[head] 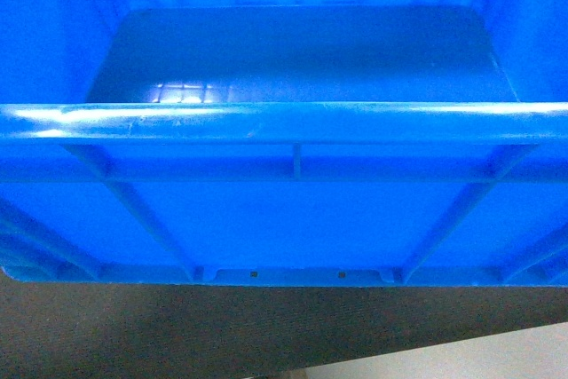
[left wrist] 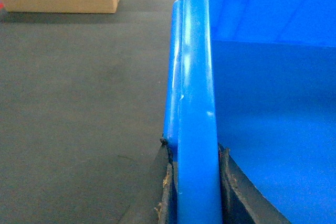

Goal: Place box next to blue box on left shelf

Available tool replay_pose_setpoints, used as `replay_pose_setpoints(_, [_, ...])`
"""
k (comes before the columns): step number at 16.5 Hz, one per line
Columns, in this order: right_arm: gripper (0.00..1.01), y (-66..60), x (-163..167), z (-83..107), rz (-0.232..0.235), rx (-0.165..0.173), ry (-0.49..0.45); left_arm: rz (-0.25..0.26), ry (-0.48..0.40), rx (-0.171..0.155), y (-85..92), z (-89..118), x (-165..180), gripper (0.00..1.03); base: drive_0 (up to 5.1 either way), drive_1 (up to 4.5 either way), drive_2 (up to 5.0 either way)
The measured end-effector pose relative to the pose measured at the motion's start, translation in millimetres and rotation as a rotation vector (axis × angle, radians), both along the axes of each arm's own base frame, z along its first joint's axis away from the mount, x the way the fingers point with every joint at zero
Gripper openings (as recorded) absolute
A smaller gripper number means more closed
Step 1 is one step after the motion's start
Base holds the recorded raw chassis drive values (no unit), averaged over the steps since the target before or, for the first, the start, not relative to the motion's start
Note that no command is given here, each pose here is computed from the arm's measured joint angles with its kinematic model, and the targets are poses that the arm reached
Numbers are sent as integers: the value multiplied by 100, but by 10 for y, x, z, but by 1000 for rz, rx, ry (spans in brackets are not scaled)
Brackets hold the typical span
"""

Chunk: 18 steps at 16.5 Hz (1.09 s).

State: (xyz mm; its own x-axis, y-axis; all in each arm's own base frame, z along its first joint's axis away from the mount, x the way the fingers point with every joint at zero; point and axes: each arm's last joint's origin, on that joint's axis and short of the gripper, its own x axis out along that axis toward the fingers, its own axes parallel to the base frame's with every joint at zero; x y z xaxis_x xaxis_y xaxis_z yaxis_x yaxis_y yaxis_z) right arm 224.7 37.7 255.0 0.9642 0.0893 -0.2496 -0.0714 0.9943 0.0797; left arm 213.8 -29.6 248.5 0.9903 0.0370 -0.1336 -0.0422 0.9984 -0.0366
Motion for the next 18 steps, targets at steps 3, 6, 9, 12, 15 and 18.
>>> replay_pose_setpoints(3, [9,-1,1,2,-1,0,-2,0,-1,0,0,2,0,13,-141,-141,-141])
replay_pose_setpoints(6, [9,0,0,1,0,0,-1,0,0,0,0,1,0,13,-147,-147,-147])
replay_pose_setpoints(9, [9,0,0,0,0,0,0,0,0,0,0,1,0,13,-147,-147,-147])
replay_pose_setpoints(12, [9,0,0,1,0,0,-2,0,-1,-1,0,2,0,13,-140,-140,-140])
replay_pose_setpoints(15, [9,0,1,3,0,0,-3,0,-1,-1,1,1,0,13,-141,-141,-141])
replay_pose_setpoints(18, [9,0,0,2,0,0,-2,-1,-1,-1,0,2,0,13,-150,-150,-150])
